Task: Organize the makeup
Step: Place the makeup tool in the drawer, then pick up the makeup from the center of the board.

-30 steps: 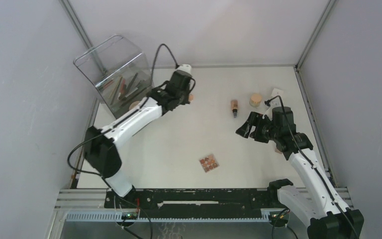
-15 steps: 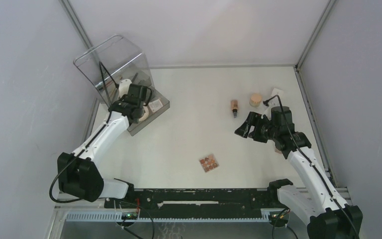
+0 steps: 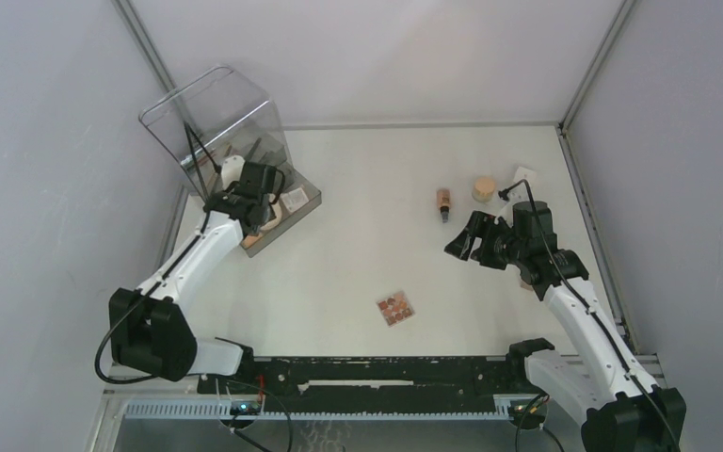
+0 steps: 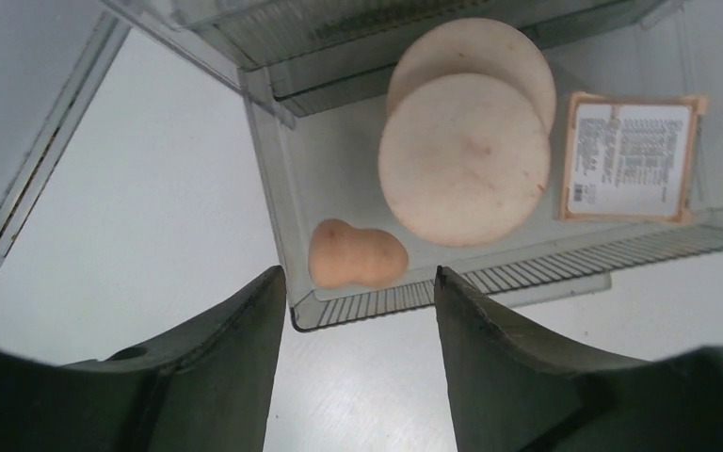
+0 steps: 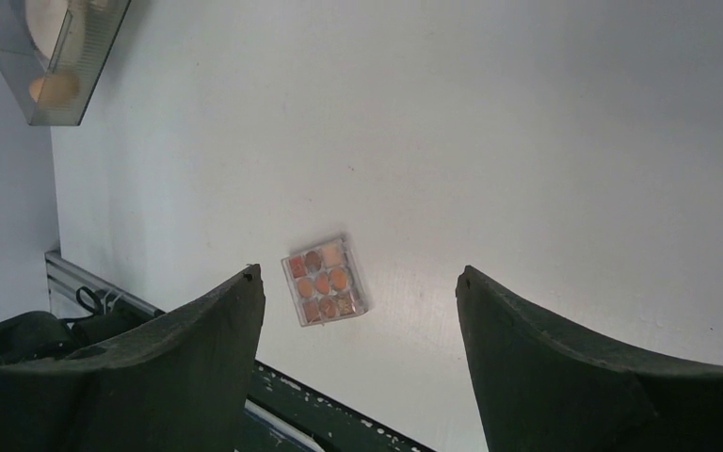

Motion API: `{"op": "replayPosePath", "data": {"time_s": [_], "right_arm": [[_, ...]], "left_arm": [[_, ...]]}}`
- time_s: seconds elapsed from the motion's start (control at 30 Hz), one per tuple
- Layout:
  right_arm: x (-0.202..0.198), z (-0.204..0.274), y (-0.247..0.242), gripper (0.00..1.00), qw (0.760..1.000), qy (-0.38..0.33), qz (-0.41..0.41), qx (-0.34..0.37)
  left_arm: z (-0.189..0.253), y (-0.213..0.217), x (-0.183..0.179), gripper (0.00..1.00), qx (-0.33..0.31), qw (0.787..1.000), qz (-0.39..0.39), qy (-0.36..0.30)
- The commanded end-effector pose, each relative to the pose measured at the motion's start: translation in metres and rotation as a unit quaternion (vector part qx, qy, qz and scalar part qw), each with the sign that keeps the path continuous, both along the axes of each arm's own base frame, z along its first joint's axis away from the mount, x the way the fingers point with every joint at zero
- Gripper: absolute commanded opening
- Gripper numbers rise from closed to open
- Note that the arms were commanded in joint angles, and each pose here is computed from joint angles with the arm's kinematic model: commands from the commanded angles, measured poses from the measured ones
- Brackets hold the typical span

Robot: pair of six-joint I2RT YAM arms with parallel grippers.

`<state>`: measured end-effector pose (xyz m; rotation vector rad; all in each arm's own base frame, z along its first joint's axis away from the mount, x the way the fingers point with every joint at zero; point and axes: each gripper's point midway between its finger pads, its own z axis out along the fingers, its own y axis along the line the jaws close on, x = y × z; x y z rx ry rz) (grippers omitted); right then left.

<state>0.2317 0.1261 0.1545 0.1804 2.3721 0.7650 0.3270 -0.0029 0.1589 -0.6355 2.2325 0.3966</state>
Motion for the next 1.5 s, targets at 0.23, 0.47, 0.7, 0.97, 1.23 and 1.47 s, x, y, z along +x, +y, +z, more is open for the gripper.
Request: {"op": "replayPosePath", "data": {"time_s": [0.23, 0.47, 0.7, 0.97, 1.23, 1.47], "right_arm": [[0.02, 0.009, -0.041, 0.88, 0.992, -0.017, -0.111, -0.059], [0.018, 0.011, -0.08, 1.0, 0.977, -0.009, -0.2, -0.067], [0.018, 0.036, -0.1, 1.0, 0.967, -0.051, -0.247, -0.042], [0.018, 0.04, -0.092, 1.0, 0.973, -0.053, -0.225, -0.027], [0.019, 0.04, -0.086, 1.0, 0.975, -0.057, -0.215, -0.01], [0.018, 0.038, -0.087, 0.99, 0.976, -0.058, -0.212, -0.017]], "left_arm": [[0.067, -0.187, -0.002, 0.72, -0.048, 0.925, -0.372, -0.063], [0.001, -0.286, -0.067, 0.87, 0.002, 0.819, -0.571, 0.048], [-0.045, -0.349, -0.124, 1.0, 0.01, 0.739, -0.667, 0.095], [-0.09, -0.36, -0.157, 1.0, 0.055, 0.68, -0.71, 0.175], [-0.121, -0.362, -0.167, 1.0, 0.048, 0.663, -0.715, 0.216], [-0.132, -0.362, -0.164, 0.94, 0.042, 0.665, -0.713, 0.22]]}}
